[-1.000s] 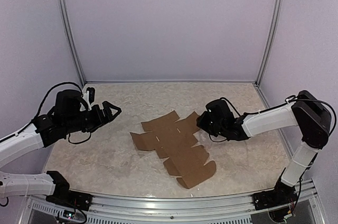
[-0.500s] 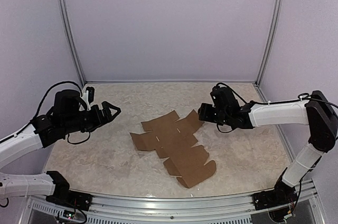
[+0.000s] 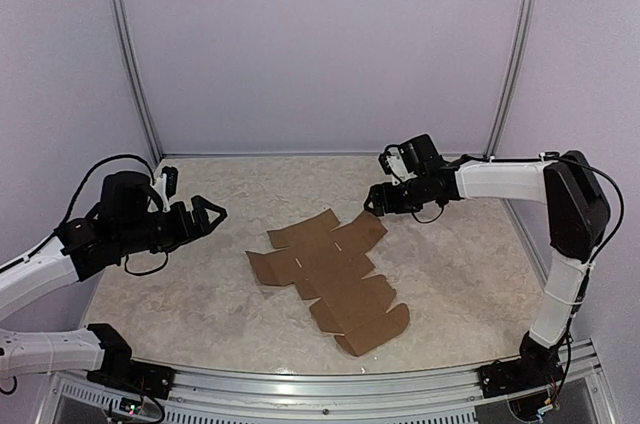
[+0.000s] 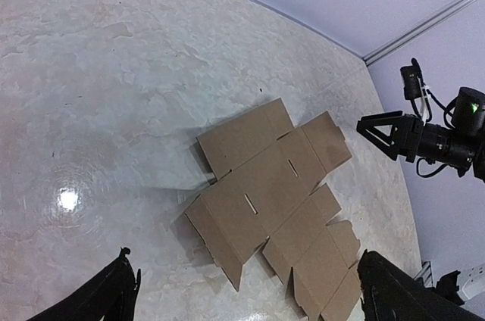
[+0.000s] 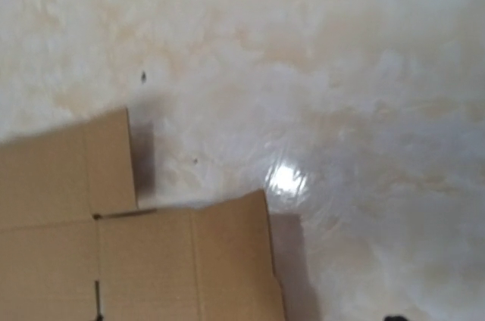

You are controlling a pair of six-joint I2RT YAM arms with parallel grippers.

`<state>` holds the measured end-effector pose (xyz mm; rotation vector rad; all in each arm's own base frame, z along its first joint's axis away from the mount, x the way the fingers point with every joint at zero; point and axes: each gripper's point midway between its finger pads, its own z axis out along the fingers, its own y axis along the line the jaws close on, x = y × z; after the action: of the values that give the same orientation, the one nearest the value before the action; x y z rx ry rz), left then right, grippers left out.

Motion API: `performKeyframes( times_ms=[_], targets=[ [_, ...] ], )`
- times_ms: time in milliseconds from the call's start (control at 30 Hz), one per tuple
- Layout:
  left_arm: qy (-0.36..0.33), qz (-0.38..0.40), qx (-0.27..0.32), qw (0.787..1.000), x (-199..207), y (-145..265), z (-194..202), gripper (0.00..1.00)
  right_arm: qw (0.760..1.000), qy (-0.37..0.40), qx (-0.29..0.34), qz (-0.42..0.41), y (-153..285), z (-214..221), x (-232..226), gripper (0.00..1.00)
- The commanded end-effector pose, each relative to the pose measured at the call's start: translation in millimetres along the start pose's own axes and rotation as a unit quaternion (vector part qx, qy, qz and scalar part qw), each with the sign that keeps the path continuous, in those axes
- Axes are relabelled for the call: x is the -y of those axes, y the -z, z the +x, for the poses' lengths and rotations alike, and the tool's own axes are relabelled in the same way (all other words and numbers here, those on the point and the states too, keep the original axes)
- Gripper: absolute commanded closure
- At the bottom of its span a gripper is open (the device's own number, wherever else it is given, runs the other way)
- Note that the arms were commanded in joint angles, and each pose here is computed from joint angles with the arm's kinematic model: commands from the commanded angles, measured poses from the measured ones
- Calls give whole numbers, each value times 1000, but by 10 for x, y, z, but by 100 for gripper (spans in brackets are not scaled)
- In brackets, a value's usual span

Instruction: Fold the paper box

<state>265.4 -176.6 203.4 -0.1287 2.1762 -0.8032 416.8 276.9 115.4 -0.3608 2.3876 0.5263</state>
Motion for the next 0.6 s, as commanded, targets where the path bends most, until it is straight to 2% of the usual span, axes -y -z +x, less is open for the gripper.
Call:
performKeyframes(
  times_ms=[0,133,300,567],
  targets=[
    [-8,-1,1,1000,22,46,-42,1,997,6,-70,-36,-227,226,77,25],
    [-5,-2,0,1000,10,59,-27,1,992,-6,-85,-89,-394,245,49,29],
    [-2,-4,-2,1000,-17,69,6,1,989,-21,-92,-114,-525,251,50,39],
    [-1,-5,0,1000,-24,70,5,1,986,-30,-88,-136,-522,241,-4,73]
  ],
)
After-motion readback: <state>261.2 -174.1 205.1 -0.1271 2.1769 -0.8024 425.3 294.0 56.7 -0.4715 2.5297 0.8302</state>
